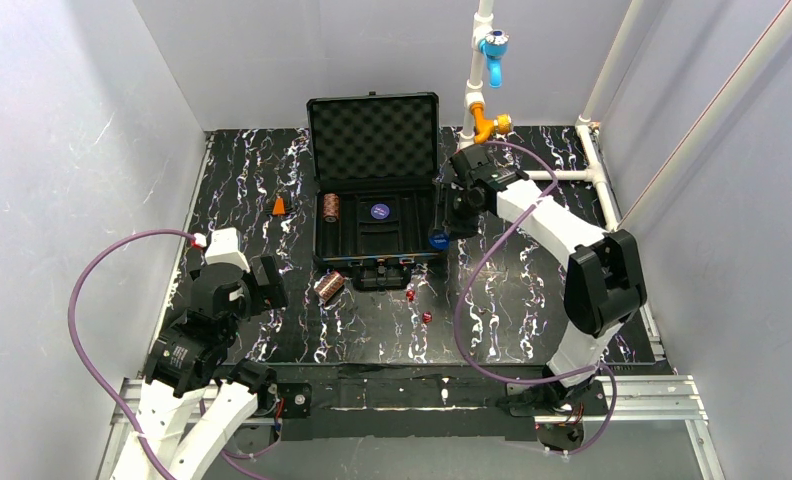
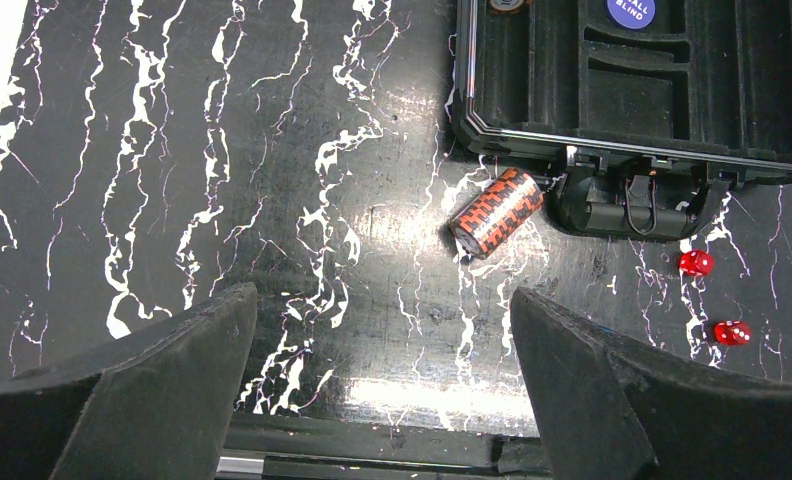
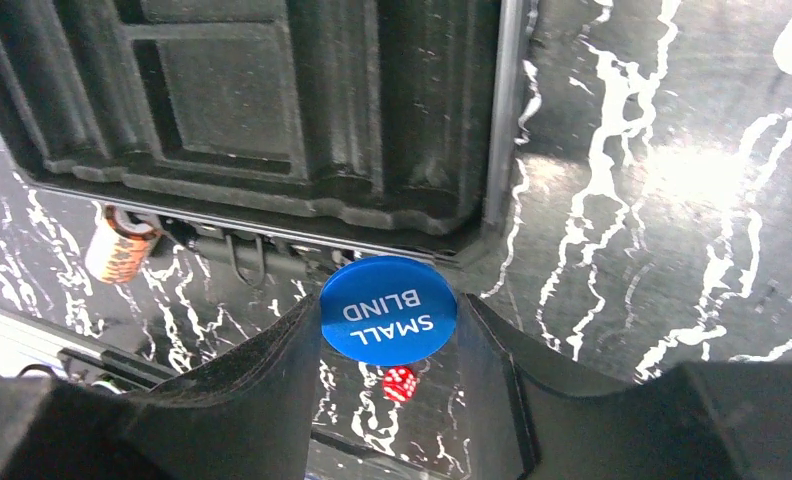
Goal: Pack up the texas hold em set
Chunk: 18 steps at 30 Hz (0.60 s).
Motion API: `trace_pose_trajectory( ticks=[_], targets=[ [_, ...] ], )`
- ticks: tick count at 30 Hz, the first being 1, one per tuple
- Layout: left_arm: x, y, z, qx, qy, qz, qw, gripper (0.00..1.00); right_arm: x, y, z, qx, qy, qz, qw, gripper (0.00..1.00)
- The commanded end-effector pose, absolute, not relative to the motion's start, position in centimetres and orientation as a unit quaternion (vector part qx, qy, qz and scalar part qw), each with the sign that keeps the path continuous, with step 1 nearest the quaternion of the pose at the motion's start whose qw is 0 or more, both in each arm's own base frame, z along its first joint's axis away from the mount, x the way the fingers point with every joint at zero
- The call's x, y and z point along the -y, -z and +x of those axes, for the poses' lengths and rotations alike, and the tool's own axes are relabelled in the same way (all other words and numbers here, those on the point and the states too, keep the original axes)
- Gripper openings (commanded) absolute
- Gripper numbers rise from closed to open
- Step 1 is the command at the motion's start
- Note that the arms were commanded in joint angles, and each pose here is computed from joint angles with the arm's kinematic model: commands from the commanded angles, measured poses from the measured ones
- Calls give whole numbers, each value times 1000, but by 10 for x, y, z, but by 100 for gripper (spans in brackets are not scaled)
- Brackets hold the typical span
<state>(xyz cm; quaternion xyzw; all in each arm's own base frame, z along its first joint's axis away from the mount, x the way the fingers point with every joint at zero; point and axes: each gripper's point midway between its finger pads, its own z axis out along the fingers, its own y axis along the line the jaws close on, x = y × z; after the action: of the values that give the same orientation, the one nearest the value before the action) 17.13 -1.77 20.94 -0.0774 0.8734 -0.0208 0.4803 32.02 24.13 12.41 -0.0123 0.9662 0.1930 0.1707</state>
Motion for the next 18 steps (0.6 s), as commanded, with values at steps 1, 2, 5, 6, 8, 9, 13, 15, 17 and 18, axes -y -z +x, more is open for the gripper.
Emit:
trace_pose_trajectory(
  ticks=[1,2,5,6,8,9,13,15,17,18],
  targets=[
    [14,-206,171,-874,11,-83,478,98,-279,-155,343,-944,-251,-22,214,50],
    [14,-206,171,-874,11,-83,479,98,-284,-156,345,-943,-255,-23,214,50],
    [14,-206,171,-874,11,-83,478,98,-297,-157,349,-940,-264,-25,217,50],
    [14,-206,171,-874,11,-84,479,98,-302,-157,351,-939,-266,-27,218,50],
    [14,-206,171,-874,11,-83,478,98,-312,-156,353,-937,-269,-34,218,50],
    [14,-206,171,-874,11,-83,478,98,-317,-155,355,-937,-270,-37,218,50],
    [14,-206,171,-874,11,-83,478,98,-335,-153,360,-934,-280,-42,218,49],
    [14,-206,171,-875,11,-83,477,98,-343,-150,363,-933,-284,-41,217,49],
    [14,-206,171,-874,11,-83,478,98,-351,-145,365,-933,-288,-39,212,49],
    [14,-206,171,-874,11,-83,479,98,-355,-142,366,-933,-289,-39,209,49]
  ],
)
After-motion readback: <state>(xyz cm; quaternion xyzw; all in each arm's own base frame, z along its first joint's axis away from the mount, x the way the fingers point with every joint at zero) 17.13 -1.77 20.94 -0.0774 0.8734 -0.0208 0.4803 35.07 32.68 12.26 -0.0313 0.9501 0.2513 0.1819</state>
